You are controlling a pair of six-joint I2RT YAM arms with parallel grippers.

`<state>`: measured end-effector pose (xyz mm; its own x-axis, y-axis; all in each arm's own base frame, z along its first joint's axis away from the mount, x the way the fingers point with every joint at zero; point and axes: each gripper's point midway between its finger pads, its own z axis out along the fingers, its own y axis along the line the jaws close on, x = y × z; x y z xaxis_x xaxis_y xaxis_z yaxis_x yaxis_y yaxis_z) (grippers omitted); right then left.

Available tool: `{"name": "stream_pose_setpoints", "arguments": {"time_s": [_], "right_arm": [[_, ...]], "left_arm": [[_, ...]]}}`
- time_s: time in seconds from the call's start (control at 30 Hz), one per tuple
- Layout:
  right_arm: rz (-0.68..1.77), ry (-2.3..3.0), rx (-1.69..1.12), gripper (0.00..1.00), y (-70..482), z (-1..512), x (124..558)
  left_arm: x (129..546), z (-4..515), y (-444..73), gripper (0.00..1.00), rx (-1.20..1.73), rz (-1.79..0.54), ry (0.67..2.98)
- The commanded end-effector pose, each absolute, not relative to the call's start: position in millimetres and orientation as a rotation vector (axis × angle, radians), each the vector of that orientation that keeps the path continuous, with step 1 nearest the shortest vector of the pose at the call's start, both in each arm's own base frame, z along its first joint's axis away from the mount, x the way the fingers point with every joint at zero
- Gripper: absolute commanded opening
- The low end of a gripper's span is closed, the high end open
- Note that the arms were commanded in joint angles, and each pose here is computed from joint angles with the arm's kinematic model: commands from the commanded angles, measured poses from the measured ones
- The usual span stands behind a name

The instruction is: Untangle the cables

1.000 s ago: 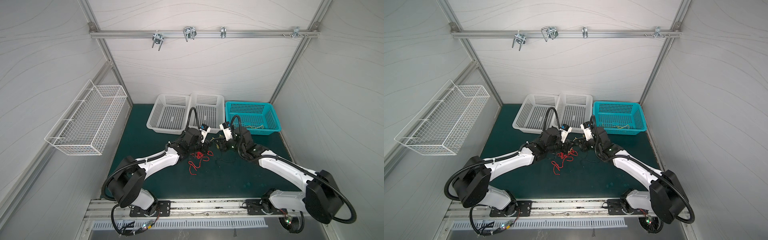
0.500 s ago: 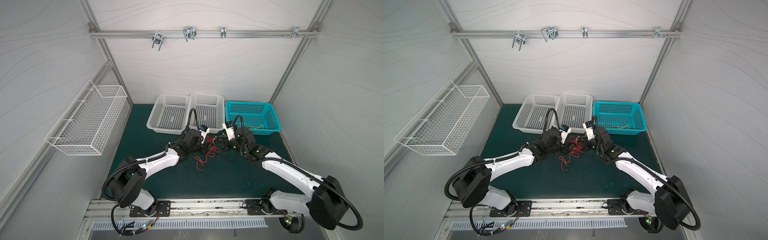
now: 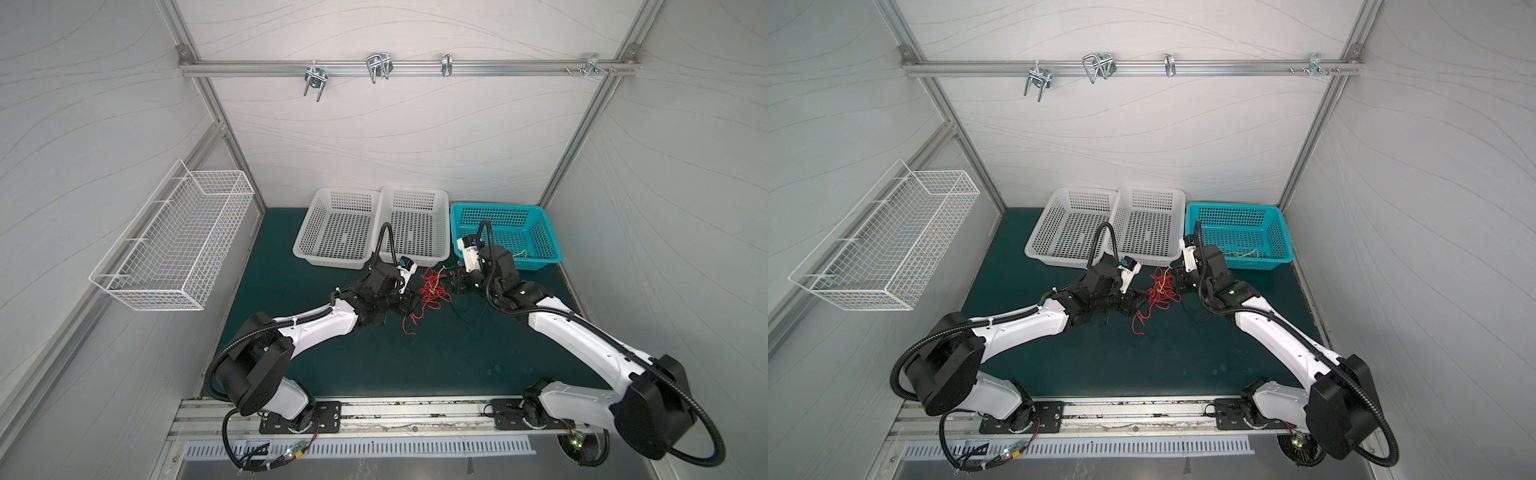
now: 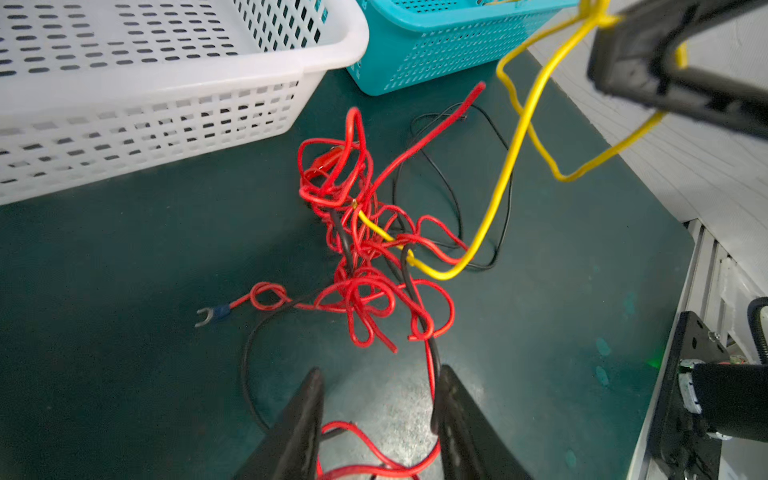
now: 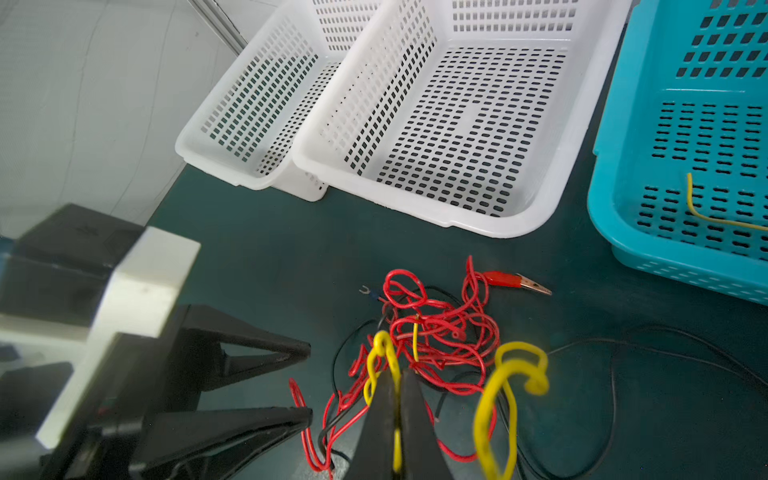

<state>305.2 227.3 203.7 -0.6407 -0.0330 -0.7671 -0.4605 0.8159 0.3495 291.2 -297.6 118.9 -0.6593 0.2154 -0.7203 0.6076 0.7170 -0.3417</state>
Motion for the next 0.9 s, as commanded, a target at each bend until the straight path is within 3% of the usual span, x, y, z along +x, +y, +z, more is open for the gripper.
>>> {"name": "stream_pose_setpoints", "arguments": {"time_s": [0.0,0.33,0.53,0.7,0.73,0.77,0.83,0.87], "right_arm": [[0.723,2.184,-0.348,0.00,231.4,213.1,307.3],[0.797,2.160,-0.382,0.00,242.2,214.2,303.4],[0.761,2.176,-0.374,0.00,236.7,204.7,302.8],[0.757,2.177,-0.377,0.00,236.1,202.5,302.2],[0.755,2.179,-0.376,0.00,236.1,202.0,302.4],[0.755,2.178,-0.378,0.00,236.3,201.9,302.0],[0.752,2.174,-0.379,0.00,236.3,202.7,302.7],[0.751,2.177,-0.378,0.00,236.2,201.9,302.5]], "left_arm": [[292.1,115.0,-303.9,0.46,0.655,-0.773,2.240],[298.5,116.3,-325.1,0.47,0.660,-0.867,2.215],[306.8,111.8,-308.1,0.50,0.591,-0.770,2.246],[310.0,119.9,-298.4,0.55,0.513,-0.826,2.221],[310.2,122.5,-298.1,0.66,0.508,-0.833,2.212],[310.3,125.0,-298.3,0.88,0.507,-0.836,2.205],[311.2,128.3,-298.9,0.99,0.503,-0.841,2.198],[310.9,129.9,-300.3,1.00,0.507,-0.848,2.194]]}}
